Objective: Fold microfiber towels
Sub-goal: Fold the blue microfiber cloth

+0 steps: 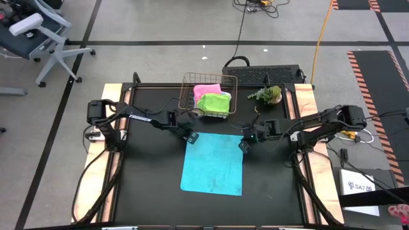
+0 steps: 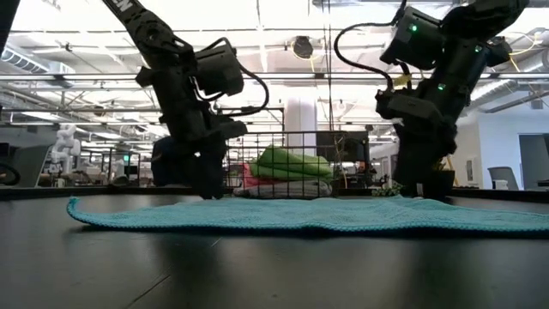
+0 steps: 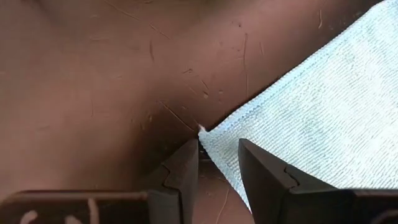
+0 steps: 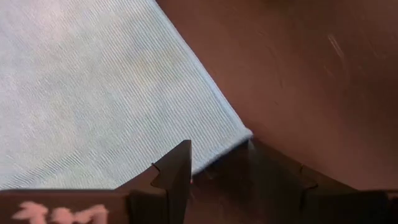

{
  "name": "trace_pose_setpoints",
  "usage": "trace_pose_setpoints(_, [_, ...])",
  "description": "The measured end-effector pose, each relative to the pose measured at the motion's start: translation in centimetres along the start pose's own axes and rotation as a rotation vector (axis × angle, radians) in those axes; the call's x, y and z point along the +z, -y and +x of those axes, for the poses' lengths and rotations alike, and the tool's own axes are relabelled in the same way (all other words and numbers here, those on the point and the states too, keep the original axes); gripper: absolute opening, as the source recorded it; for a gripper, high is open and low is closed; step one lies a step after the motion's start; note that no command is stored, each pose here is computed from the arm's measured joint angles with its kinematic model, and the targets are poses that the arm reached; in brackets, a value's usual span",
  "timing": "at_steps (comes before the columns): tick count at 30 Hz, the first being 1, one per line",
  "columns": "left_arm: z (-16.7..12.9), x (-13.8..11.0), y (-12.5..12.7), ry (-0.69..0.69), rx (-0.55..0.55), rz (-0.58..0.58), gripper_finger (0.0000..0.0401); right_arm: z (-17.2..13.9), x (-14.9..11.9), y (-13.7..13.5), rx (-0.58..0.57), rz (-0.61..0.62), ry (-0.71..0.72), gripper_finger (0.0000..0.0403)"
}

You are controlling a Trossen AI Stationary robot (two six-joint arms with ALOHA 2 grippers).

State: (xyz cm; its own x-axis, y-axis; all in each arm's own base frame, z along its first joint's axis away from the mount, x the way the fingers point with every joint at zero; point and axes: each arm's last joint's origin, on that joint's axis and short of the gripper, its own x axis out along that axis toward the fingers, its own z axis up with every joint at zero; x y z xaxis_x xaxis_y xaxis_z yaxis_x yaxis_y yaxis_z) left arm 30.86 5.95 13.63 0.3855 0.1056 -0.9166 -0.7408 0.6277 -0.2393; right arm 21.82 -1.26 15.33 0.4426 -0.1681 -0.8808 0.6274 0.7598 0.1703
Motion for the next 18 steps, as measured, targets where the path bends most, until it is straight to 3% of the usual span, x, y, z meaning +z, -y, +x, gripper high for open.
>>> trace_pose_setpoints(18, [0.0, 0.0, 0.0, -0.004, -0.002, -0.007, 0.0118, 0.9, -1.4, 1.0, -0.024, 0.018, -0.025, 0.0150])
